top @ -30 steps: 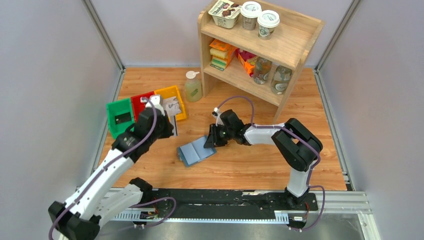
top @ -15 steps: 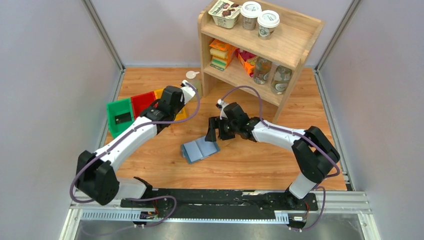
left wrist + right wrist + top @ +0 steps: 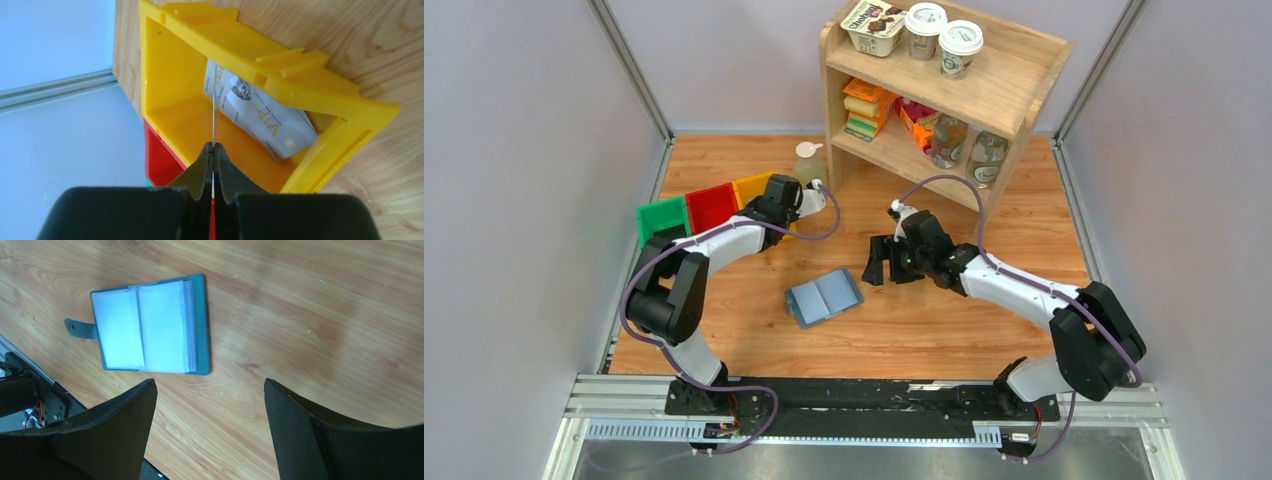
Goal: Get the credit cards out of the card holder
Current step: Place the credit card in the storage box.
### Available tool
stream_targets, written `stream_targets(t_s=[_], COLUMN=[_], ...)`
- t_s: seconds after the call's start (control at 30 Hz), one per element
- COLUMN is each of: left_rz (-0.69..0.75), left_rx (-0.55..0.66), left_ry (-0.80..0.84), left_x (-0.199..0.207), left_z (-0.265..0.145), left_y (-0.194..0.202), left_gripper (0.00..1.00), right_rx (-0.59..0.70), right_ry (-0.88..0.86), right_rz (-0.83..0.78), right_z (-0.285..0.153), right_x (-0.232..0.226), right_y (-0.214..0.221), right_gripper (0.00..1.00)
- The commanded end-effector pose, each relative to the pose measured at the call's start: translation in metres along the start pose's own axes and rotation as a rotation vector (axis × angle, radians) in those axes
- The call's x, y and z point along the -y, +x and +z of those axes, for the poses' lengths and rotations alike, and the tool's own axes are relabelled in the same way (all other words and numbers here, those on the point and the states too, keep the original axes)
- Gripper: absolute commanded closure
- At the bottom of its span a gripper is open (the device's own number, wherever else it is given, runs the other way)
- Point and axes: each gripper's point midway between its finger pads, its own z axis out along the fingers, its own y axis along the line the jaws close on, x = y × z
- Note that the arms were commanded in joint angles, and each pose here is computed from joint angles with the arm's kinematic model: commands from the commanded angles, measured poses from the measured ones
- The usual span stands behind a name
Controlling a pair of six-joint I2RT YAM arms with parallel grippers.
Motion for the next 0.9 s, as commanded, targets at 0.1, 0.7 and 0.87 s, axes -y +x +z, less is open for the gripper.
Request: stream_targets(t_s=[0.1,0.7,0.87], left_rz=[0.059,-0.201,-0.518], left_rx=[0.050,0.083,0.135], left_ry=[0.008,-0.073,-0.126], left_x=[0.003,-0.033,-0.061], left_z=[0.014,-0.039,-0.085], left_y=[-0.001,-0.001,-0.005], left_gripper=[0.98,0.52,0.48], right_rx=[0.057,0.074,0.055], right_ry=[0.037,0.013,-0.014], right_rz=[0.013,0.025,0.022], right_z=[-0.014,-0.016,-0.013], right_x=[0.014,0.008,0.002], right_y=[-0.006,-0.014,-0.014], right_gripper=[0.19,0.19,0.18])
